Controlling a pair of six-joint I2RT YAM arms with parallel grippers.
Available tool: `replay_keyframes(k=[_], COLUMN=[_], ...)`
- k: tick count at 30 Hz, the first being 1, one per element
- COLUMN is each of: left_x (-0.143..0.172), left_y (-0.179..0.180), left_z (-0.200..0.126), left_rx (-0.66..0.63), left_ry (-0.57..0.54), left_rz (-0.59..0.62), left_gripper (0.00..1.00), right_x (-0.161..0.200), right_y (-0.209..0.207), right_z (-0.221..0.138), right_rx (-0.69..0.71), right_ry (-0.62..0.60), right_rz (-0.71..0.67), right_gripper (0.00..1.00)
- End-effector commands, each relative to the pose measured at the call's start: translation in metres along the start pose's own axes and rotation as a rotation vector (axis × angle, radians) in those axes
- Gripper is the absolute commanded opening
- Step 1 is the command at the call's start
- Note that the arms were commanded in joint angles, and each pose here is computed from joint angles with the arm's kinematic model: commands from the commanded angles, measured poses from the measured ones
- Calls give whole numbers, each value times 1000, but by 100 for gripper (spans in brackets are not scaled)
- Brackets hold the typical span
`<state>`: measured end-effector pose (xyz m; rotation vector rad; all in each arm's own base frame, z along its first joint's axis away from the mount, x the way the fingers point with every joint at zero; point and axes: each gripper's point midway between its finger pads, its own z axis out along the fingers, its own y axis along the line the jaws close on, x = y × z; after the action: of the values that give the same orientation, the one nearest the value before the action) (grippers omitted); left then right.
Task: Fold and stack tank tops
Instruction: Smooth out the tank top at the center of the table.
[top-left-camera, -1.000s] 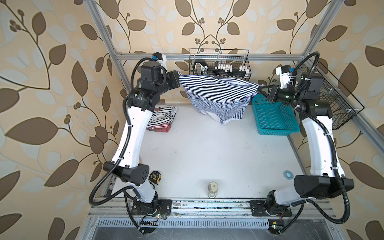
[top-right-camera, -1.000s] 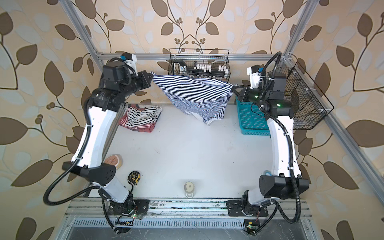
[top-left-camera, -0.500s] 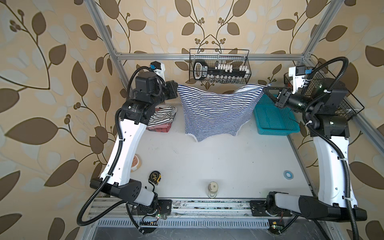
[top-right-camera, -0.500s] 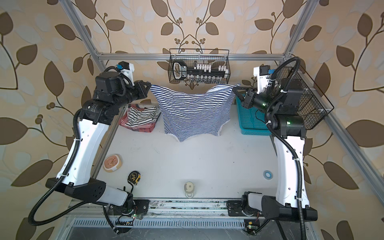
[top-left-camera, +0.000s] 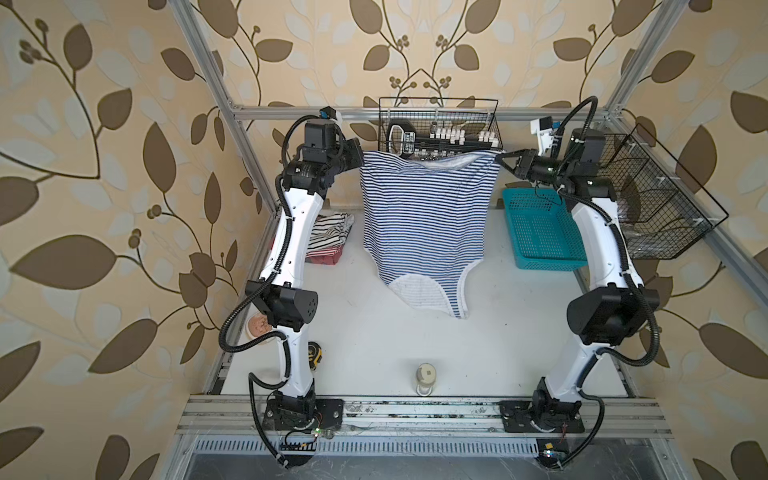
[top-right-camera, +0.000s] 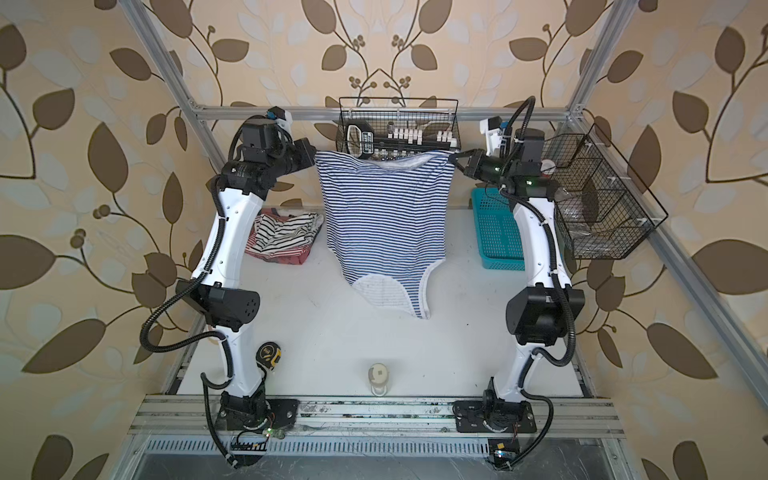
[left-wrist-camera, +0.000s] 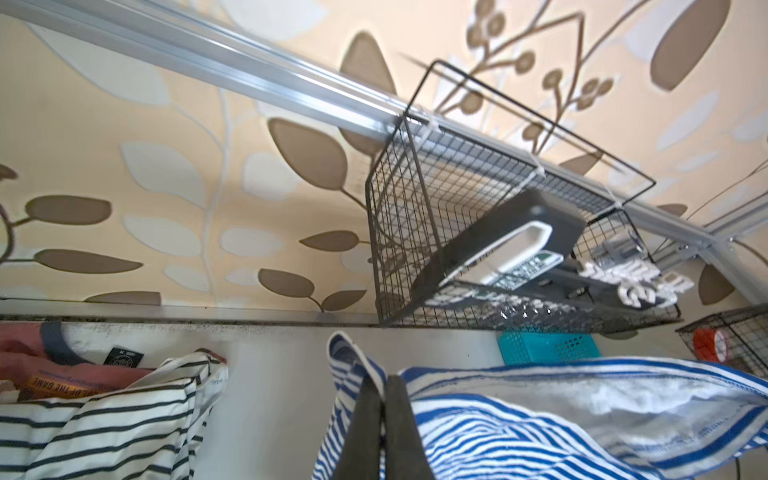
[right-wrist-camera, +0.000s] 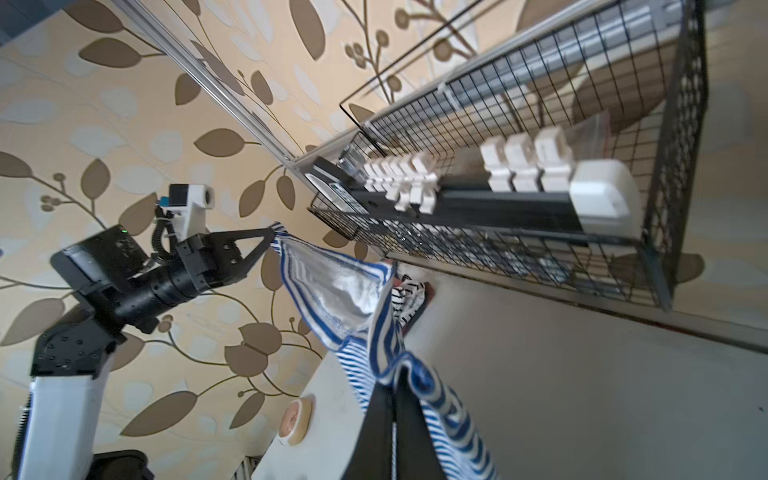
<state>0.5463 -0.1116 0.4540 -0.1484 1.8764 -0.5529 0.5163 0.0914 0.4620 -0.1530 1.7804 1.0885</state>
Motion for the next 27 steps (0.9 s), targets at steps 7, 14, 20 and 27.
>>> replay_keyframes(k=[7,14,20,27], left_x=[-66,49,206,357], left_y=[-67,-43,-15,59], left_z=[-100,-110,-112,-144], left_rx=[256,240,132,-101], left_ry=[-265,-73,251,549], left_rz=[78,32,4,-145], left_gripper=[0,0,0,0], right_x=[-33,75,239,389], right_y=[101,70,2,-28], right_z=[-31,-36,-61,-102], right_rx=[-198,-102,123,263], right_ry=[-106,45,299,517], right_rz=[-196,-121,75,292], right_gripper=[0,0,0,0])
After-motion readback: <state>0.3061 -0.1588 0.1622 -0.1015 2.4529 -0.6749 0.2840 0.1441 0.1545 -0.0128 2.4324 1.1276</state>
